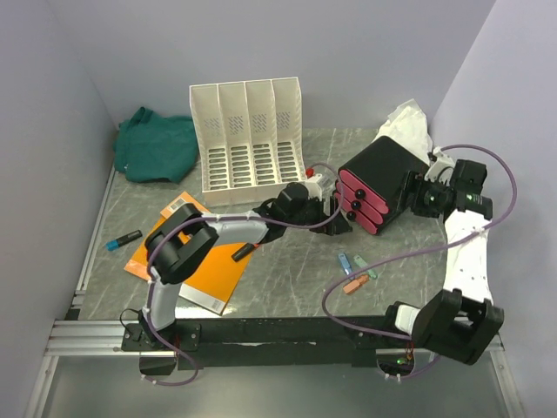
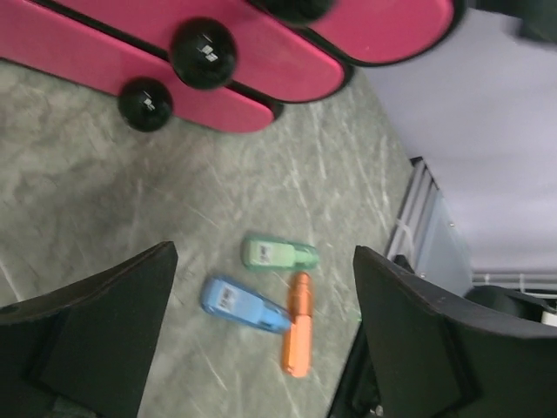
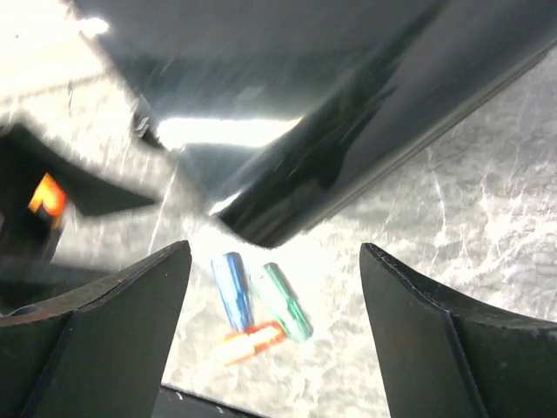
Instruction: Organize the desk
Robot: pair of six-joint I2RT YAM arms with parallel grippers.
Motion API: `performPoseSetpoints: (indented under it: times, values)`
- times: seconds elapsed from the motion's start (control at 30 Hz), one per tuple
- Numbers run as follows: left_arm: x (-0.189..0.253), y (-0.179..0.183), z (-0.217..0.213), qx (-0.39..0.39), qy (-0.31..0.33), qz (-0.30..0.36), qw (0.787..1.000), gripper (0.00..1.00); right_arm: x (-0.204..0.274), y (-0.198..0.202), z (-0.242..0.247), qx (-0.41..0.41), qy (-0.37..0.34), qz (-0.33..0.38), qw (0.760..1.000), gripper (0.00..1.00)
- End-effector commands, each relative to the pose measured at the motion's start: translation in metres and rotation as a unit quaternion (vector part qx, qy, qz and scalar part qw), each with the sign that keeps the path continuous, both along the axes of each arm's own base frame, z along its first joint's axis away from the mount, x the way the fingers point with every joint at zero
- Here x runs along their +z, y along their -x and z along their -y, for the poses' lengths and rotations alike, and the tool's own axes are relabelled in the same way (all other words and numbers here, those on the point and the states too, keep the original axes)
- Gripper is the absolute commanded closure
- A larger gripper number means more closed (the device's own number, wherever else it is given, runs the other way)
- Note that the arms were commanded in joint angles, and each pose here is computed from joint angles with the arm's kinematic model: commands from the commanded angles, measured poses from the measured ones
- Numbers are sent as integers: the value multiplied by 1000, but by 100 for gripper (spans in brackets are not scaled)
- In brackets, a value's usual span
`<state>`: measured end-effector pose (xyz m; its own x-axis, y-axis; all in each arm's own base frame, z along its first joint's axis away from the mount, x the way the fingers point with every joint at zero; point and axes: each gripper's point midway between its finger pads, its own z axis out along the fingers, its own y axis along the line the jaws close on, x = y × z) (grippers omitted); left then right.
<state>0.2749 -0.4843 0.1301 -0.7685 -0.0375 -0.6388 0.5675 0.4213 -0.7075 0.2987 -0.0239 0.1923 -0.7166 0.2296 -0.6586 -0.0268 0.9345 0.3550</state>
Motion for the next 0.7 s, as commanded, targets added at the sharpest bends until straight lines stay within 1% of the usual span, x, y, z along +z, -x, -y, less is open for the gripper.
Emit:
performPoseSetpoints:
  times: [0.0, 0.07, 0.1, 0.17, 0.2, 0.23, 0.3, 0.37, 0.4, 0.43, 0.5, 0.57, 0.67]
  values:
    - [-1, -20, 13, -23, 1, 36, 999, 16, 21, 28, -22, 95, 15, 53, 994, 14]
    - [5, -29, 20, -29, 8, 55, 998, 16, 25, 34, -33, 123, 12, 81, 989, 14]
    - [-2, -31, 23, -33, 6, 58, 998, 20, 29, 35, -39, 137, 3, 97, 986, 14]
    - [7, -38, 31, -42, 18, 81, 996, 22, 29, 39, -44, 148, 4, 110, 983, 14]
    - [-2, -41, 33, -46, 15, 80, 996, 24, 30, 39, -44, 150, 5, 115, 982, 14]
    - [4, -44, 38, -49, 23, 88, 995, 24, 29, 41, -45, 152, 6, 118, 981, 14]
    - [-5, -49, 43, -55, 23, 91, 994, 26, 30, 42, -46, 156, 7, 122, 980, 14]
    - [2, -56, 50, -58, 34, 100, 993, 28, 32, 44, -47, 157, 6, 129, 979, 14]
    - [-5, -58, 52, -61, 30, 97, 993, 29, 33, 44, -47, 156, 7, 131, 979, 14]
    - [2, -60, 57, -62, 37, 103, 992, 29, 34, 45, -48, 157, 5, 135, 978, 14]
    - [-6, -65, 60, -59, 33, 102, 992, 30, 34, 46, -49, 156, 3, 138, 978, 14]
    - [-1, -72, 65, -55, 35, 108, 992, 31, 36, 47, -49, 155, 1, 142, 978, 14]
    - [-3, -79, 70, -52, 36, 111, 992, 37, 37, 49, -49, 156, -1, 143, 977, 14]
